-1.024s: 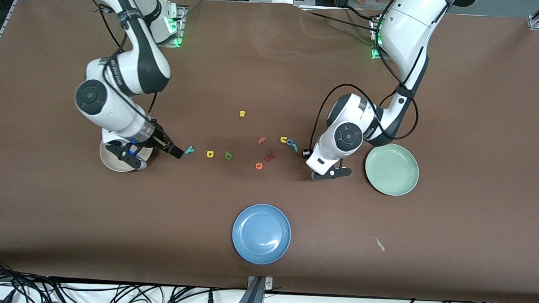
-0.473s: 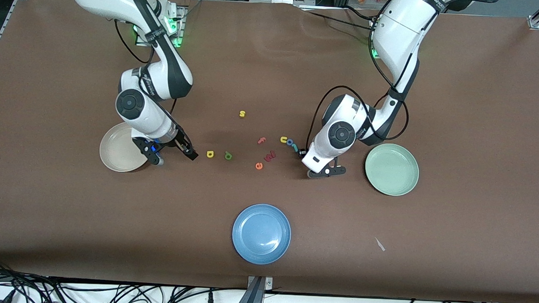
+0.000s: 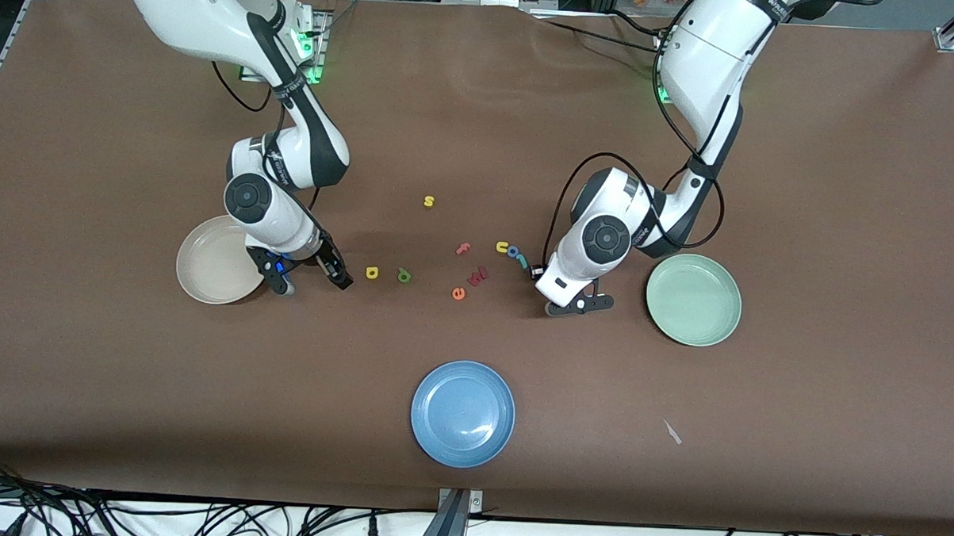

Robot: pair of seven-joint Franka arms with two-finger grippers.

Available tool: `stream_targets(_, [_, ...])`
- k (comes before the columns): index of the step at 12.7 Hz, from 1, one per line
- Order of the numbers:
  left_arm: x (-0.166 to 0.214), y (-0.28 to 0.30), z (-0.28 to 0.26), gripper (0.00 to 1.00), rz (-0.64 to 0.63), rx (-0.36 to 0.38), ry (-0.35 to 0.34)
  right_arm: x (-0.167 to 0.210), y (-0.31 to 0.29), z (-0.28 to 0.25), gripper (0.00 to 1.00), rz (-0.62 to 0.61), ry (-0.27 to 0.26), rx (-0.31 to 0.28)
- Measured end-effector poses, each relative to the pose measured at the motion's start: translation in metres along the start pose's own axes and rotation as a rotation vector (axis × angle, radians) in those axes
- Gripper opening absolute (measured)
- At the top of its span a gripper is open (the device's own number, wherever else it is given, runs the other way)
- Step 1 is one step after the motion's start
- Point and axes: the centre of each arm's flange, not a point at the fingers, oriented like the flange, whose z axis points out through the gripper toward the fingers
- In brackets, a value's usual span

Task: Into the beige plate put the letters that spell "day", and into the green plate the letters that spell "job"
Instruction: 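Grasp pink q with the left gripper while the right gripper grasps cyan y, then place q on green plate while the right gripper places y on white plate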

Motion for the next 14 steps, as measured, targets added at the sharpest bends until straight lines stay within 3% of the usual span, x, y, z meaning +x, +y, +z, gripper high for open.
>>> stream_targets(3, [0.0, -0.002, -0.01, 0.25, -0.002, 0.016, -0.022, 0.001, 0.002, 0.011, 1.0, 0.007, 0.002, -0.002])
stream_targets(6, [0.006, -0.015, -0.062, 0.25, -0.02, 0.037, -0.043, 0.003, 0.005, 0.018, 0.95, 0.012, 0.005, -0.002])
stream_targets(7, [0.009, -0.025, -0.081, 0.25, -0.025, 0.05, -0.042, 0.003, 0.005, 0.018, 0.84, 0.012, 0.005, -0.002])
stream_targets(10, [0.029, -0.067, -0.125, 0.25, 0.022, 0.093, -0.024, 0.003, 0.005, 0.018, 0.67, 0.013, 0.006, -0.001])
stream_targets(14, [0.07, -0.149, -0.143, 0.25, 0.168, 0.076, -0.055, 0.002, 0.009, 0.022, 0.53, 0.014, 0.013, 0.009])
